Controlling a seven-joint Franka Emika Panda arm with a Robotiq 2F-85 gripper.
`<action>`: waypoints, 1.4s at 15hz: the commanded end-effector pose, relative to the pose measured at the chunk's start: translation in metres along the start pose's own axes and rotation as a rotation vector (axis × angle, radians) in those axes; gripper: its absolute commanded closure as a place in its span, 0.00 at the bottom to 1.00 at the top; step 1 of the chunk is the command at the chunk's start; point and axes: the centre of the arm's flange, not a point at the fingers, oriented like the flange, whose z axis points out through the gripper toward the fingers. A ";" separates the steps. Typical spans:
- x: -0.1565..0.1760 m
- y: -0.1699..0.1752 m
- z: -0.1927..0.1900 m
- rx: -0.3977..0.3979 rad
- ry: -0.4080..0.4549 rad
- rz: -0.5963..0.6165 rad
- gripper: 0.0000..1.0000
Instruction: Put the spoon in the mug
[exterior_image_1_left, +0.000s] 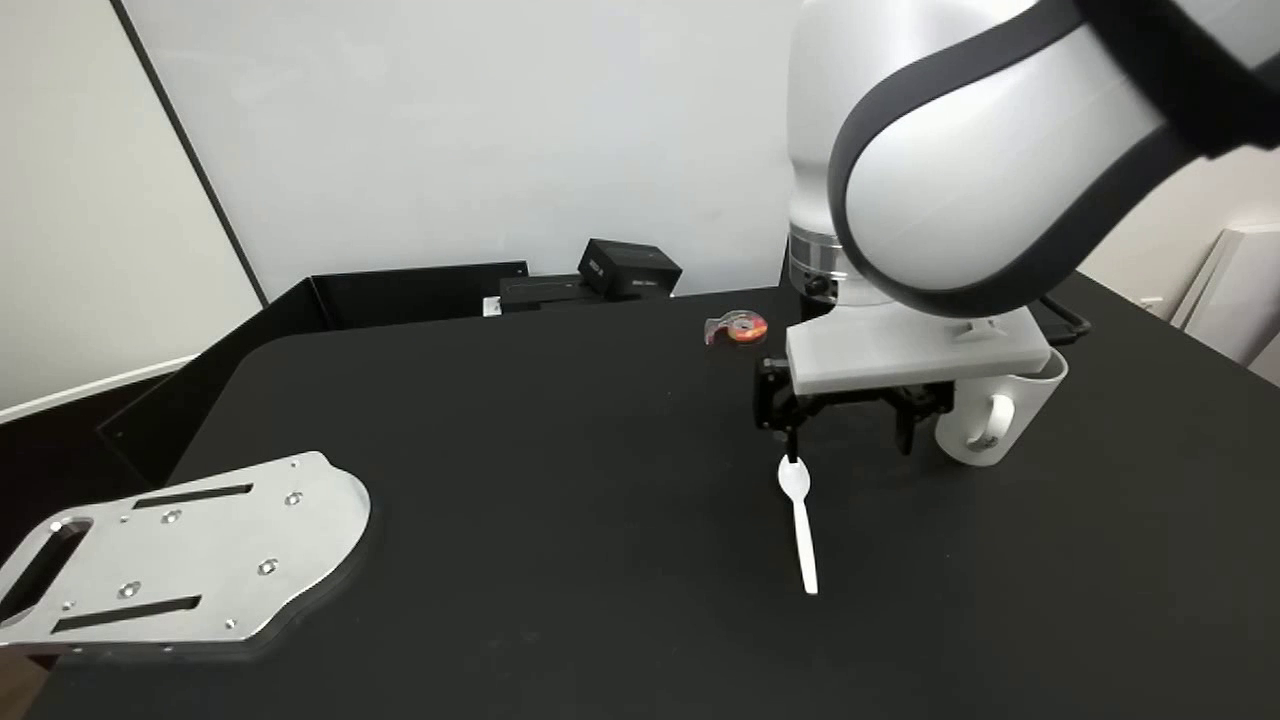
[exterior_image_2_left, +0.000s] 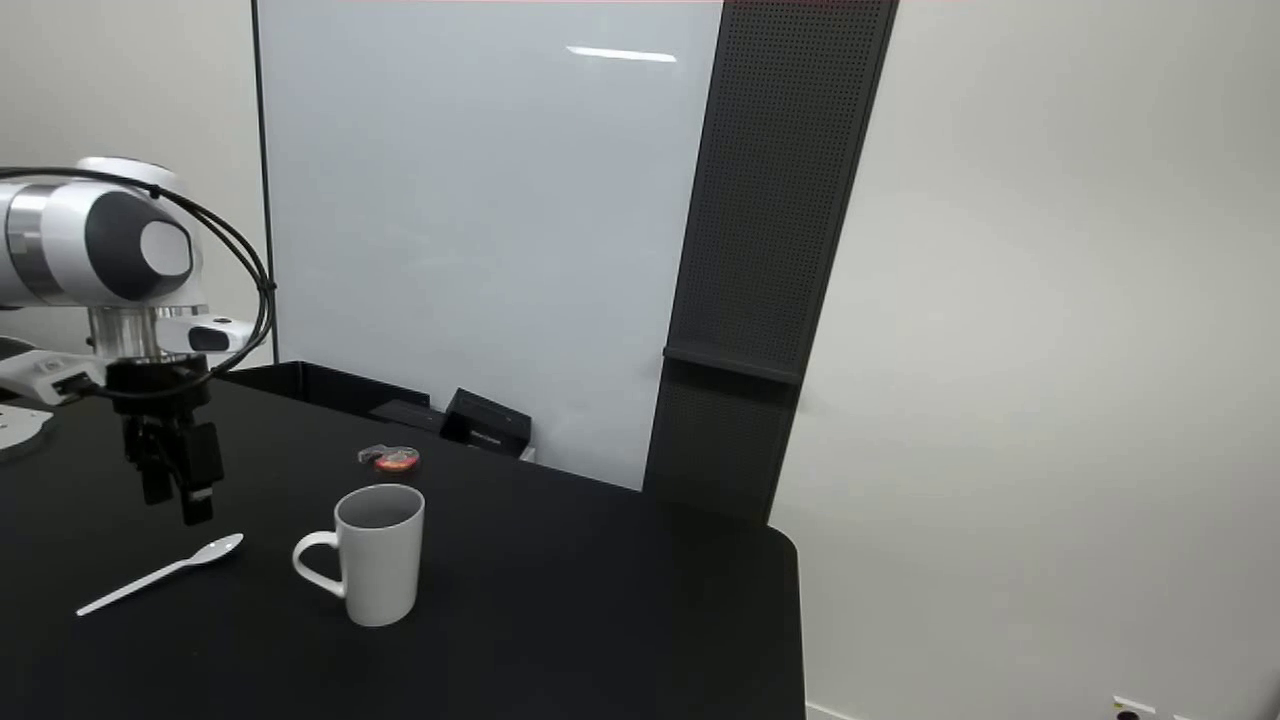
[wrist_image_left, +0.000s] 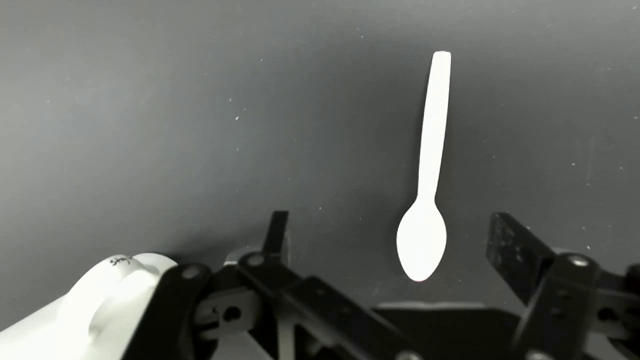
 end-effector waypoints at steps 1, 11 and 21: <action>0.005 -0.005 0.005 0.058 -0.046 0.041 0.00; 0.001 -0.008 0.016 0.094 -0.032 0.046 0.00; 0.003 -0.009 0.018 0.090 0.001 0.067 0.00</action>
